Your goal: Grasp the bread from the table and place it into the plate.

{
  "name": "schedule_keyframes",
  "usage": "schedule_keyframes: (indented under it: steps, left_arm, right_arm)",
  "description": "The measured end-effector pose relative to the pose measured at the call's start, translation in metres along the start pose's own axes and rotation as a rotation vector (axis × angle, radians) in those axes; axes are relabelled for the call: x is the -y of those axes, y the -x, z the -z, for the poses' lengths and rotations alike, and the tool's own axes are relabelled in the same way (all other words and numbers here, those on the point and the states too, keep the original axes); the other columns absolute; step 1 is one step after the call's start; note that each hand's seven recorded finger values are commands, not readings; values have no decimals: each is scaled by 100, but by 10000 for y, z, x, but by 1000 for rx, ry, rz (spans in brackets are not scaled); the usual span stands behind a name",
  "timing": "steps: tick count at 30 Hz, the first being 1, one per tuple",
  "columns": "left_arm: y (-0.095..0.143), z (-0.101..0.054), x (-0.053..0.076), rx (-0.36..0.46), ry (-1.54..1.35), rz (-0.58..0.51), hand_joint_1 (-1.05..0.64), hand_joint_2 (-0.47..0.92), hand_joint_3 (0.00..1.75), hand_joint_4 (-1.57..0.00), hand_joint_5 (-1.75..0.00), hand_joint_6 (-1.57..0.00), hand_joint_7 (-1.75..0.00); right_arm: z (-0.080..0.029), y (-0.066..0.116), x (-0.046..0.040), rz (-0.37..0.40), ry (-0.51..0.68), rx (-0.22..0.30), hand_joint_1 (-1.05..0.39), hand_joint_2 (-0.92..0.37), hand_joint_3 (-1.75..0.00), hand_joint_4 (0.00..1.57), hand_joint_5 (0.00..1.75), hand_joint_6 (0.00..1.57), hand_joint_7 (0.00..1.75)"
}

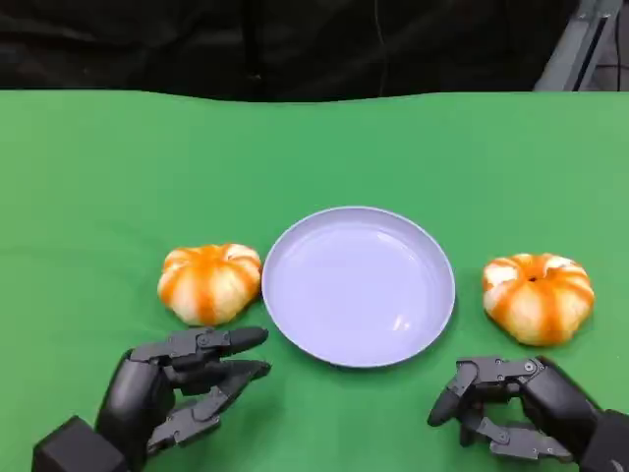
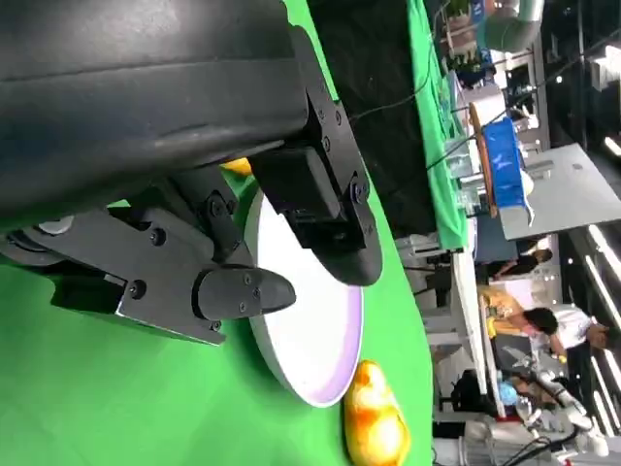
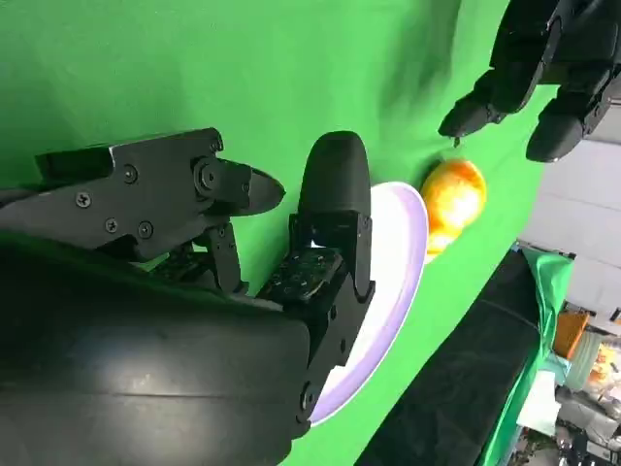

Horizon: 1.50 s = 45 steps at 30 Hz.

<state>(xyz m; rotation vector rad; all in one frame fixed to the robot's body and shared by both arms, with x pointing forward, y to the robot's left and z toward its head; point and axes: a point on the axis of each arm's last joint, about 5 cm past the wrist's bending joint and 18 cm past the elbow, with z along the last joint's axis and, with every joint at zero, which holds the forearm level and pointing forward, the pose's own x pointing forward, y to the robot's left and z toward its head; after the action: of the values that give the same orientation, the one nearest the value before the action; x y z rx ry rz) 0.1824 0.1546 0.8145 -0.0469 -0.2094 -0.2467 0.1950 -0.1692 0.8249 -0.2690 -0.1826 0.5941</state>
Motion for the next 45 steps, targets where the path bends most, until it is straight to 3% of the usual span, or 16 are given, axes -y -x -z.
schedule_keyframes:
  steps: [8, 19, 25, 37, 45]
  left_arm:
    - [13, -50, -36, 89, 62, -73, -25, 92, 17, -77, 0, -68, 0]
    - [16, -146, -182, 201, -58, -66, -57, 92, 10, -68, 0, -57, 0]
    - [1, -193, -224, 223, -137, -67, -66, 92, 6, -64, 0, -60, -1]
    - [-99, -280, -292, 264, -373, -93, -66, 92, 5, -56, 0, -67, -1]
    - [-226, -291, -368, 213, -646, -76, -72, 92, 9, -50, 0, -72, -3]
  right_arm:
    - [0, 0, 0, 0, 0, 0, 1, -92, -47, 70, 151, 78, 104]
    - [-1, -2, -1, -1, 0, 1, 2, -92, -47, 71, 151, 78, 105]
    - [-2, -8, -11, -1, -3, 3, 1, -92, -47, 71, 151, 77, 105]
    - [-14, -31, -31, -3, -7, 13, 3, -92, -47, 71, 151, 78, 105]
    - [-14, -31, -34, -3, -7, 14, 3, -92, -46, 72, 151, 77, 105]
